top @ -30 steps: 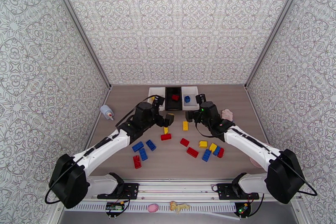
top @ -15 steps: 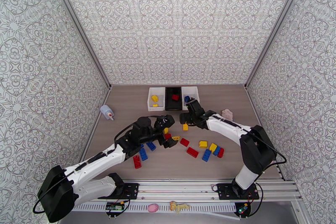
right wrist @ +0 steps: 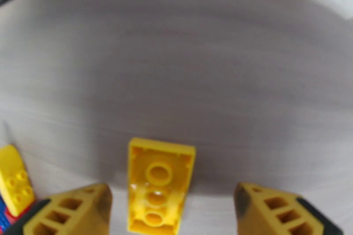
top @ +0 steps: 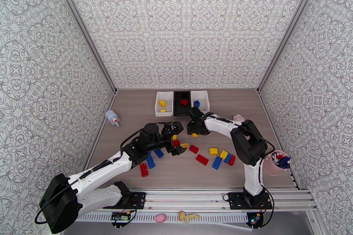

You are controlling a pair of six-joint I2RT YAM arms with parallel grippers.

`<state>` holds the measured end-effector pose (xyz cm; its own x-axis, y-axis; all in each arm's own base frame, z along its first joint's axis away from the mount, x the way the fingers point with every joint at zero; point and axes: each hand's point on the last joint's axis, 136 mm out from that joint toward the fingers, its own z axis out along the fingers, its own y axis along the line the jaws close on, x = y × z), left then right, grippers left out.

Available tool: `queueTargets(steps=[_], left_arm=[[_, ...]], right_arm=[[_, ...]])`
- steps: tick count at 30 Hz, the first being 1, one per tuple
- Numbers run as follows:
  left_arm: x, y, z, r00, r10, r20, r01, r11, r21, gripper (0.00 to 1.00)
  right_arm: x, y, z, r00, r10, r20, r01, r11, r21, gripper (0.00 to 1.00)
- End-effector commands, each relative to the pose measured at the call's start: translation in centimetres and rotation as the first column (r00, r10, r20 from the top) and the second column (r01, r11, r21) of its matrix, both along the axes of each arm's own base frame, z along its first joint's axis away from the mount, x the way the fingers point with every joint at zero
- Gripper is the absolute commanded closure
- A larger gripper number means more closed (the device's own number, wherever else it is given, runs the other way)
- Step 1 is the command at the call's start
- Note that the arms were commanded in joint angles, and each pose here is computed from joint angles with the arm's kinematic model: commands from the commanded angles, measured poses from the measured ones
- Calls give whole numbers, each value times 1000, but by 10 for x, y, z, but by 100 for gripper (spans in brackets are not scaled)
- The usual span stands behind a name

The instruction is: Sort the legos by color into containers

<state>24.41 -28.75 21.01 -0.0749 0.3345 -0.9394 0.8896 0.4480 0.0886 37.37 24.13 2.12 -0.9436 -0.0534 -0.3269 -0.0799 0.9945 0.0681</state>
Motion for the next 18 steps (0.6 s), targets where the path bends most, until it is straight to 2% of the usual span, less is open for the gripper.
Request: queueTargets(steps=[1, 13, 18], left_arm=[[3, 3, -3, 1000, 22, 4, -22, 1000, 2, 0], [4, 4, -6, 1000, 28, -1, -28, 1000, -1, 0], [3, 7, -7, 999, 39, -19, -39, 999, -14, 0]], right_arm=[[-6, 6, -5, 998, -22, -50, 22, 1000, 15, 33], [-6, 8, -3, 999, -23, -48, 25, 999, 29, 69], [-1, 10, 14, 1000, -23, 3, 23, 998, 56, 71]])
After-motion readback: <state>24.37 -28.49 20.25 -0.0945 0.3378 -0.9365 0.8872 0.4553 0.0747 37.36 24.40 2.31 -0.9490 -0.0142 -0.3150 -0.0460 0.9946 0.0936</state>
